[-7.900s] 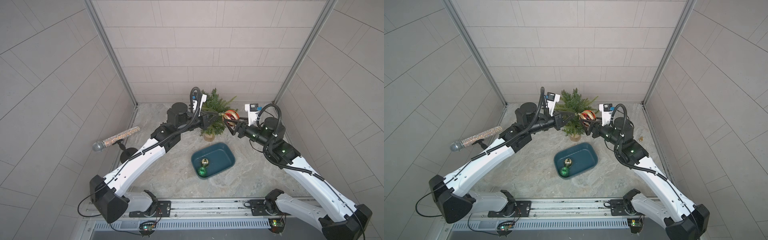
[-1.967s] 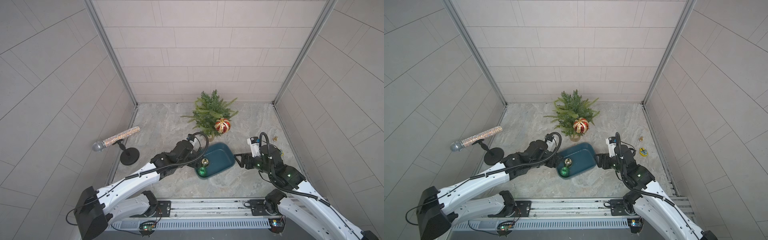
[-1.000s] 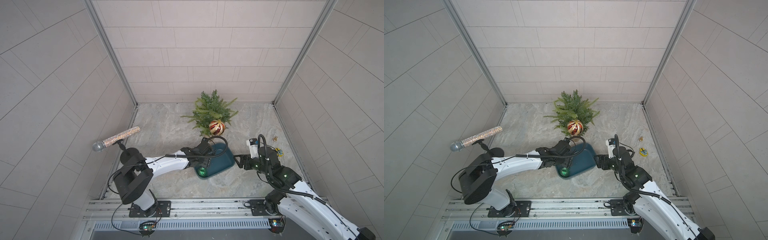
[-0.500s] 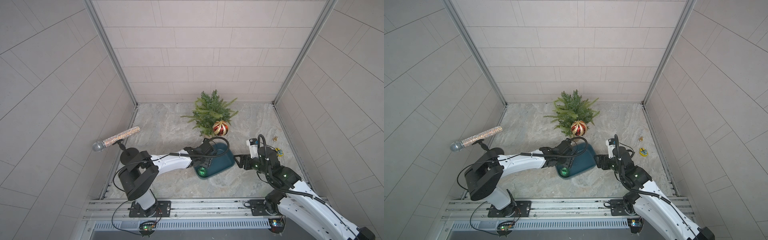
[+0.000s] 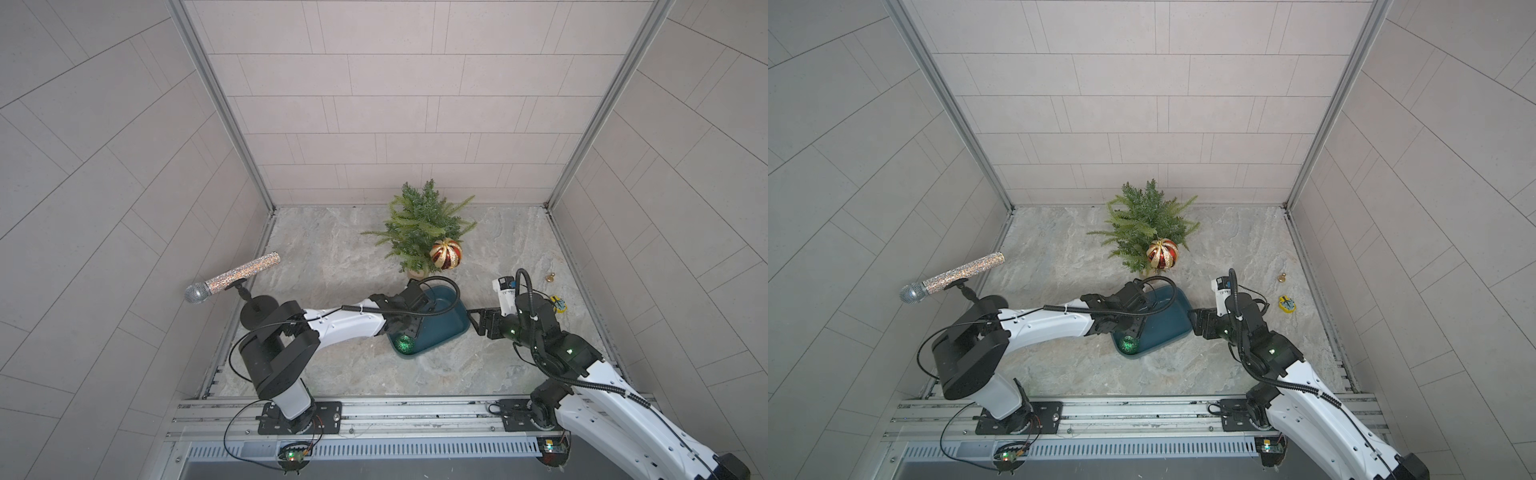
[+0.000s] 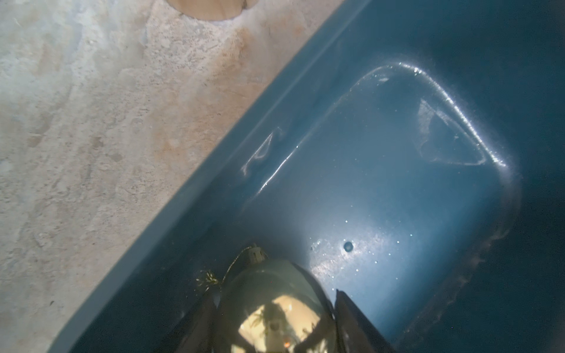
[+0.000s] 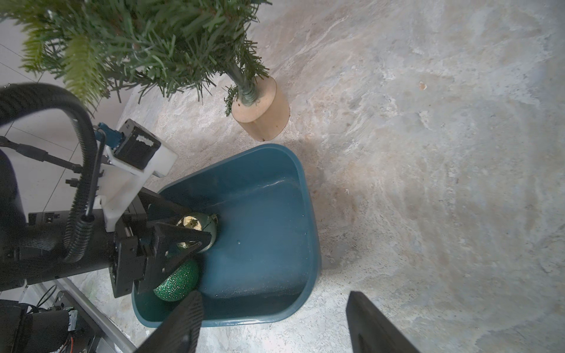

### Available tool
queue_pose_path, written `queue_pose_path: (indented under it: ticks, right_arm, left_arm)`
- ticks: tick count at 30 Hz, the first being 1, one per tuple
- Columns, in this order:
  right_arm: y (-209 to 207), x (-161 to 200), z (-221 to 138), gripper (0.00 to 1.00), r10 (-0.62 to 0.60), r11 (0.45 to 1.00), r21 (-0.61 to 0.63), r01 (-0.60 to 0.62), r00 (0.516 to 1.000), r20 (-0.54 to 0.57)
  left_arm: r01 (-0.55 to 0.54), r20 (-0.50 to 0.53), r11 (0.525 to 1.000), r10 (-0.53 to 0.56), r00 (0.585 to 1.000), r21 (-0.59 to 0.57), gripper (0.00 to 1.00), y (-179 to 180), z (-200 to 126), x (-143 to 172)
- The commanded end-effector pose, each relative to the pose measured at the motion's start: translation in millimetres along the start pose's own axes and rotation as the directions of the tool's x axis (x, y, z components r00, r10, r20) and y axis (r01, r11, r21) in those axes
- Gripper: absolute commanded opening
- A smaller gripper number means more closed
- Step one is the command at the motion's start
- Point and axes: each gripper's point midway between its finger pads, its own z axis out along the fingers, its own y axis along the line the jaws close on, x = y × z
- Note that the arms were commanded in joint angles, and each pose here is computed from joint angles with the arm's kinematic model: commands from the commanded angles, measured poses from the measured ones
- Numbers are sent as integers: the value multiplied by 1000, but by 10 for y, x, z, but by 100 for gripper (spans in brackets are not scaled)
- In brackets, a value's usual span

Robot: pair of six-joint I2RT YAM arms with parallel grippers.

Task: Decorate the small christmas tree with ornaments
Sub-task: Pick up an ornament from the container.

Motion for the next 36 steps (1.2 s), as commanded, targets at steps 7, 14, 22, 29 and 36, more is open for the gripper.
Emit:
queue_pose_path:
  ticks: [7, 14, 22, 29, 36]
  right_arm:
    - [9, -17, 1, 77, -10, 1000, -3, 10, 1000, 11]
    - [28, -54, -35, 77, -6, 1000, -6, 6, 1000, 24]
    - [81, -135, -92, 77, -14, 1000, -14, 15, 999, 37]
    - [196, -261, -178, 77, -21, 999, -45, 24, 998, 58]
    - [396, -479, -349, 77, -43, 994, -95, 52, 995, 95]
  left_arm:
    - [-22, -23, 1000, 22, 1000, -6, 57, -4, -28, 38]
    - [-25, 14, 1000, 25, 1000, 18, 56, -15, -270, -41]
    - [-6, 107, 996, -3, 994, 88, 55, -45, -711, -168]
    - [12, 207, 988, -43, 977, 152, 55, -42, -1130, -279]
    - [19, 351, 966, -111, 930, 256, 55, -34, -1665, -389]
